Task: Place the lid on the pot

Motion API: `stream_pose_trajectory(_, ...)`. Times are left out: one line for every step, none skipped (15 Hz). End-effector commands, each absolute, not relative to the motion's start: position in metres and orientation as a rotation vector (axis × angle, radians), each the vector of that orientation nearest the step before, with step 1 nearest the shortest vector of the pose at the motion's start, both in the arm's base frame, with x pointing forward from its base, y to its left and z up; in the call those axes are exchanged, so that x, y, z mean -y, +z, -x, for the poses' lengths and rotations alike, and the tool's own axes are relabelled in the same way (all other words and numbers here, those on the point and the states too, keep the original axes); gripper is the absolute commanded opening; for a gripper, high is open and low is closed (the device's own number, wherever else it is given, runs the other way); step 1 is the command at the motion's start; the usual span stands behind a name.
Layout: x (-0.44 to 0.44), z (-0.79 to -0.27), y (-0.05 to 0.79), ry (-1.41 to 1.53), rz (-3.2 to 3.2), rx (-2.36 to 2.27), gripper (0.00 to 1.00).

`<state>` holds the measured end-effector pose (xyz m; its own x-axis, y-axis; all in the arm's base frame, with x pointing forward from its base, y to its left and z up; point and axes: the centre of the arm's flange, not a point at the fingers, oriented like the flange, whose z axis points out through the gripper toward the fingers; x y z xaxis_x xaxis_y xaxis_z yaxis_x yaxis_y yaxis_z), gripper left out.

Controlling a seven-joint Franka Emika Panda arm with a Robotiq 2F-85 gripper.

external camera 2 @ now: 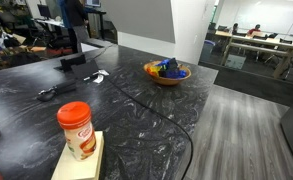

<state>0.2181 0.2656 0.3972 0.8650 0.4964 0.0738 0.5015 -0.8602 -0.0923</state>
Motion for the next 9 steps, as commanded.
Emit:
stream_pose_trajectory(-0.257,-0.205,0.388,-0.058,2.945,0.723,0.01)
stream_pose_trajectory(-0.257,-0.203,0.388,-0.053,2.950,0.714,0.01)
stream_pose_trajectory(-0.256,-0.200,0.387,-0.043,2.959,0.694,0.01)
stream_pose_trajectory(-0.254,-0.198,0.386,-0.031,2.974,0.673,0.01)
stream_pose_trajectory(-0.252,-0.195,0.385,-0.018,2.990,0.651,0.01)
stream_pose_trajectory(-0.251,-0.194,0.384,-0.010,2.994,0.631,0.01)
stream_pose_trajectory(-0.252,-0.192,0.382,-0.001,3.000,0.616,0.01)
stream_pose_trajectory(-0.253,-0.193,0.380,-0.005,3.000,0.603,0.01)
stream_pose_trajectory(-0.254,-0.194,0.377,-0.015,3.002,0.589,0.01)
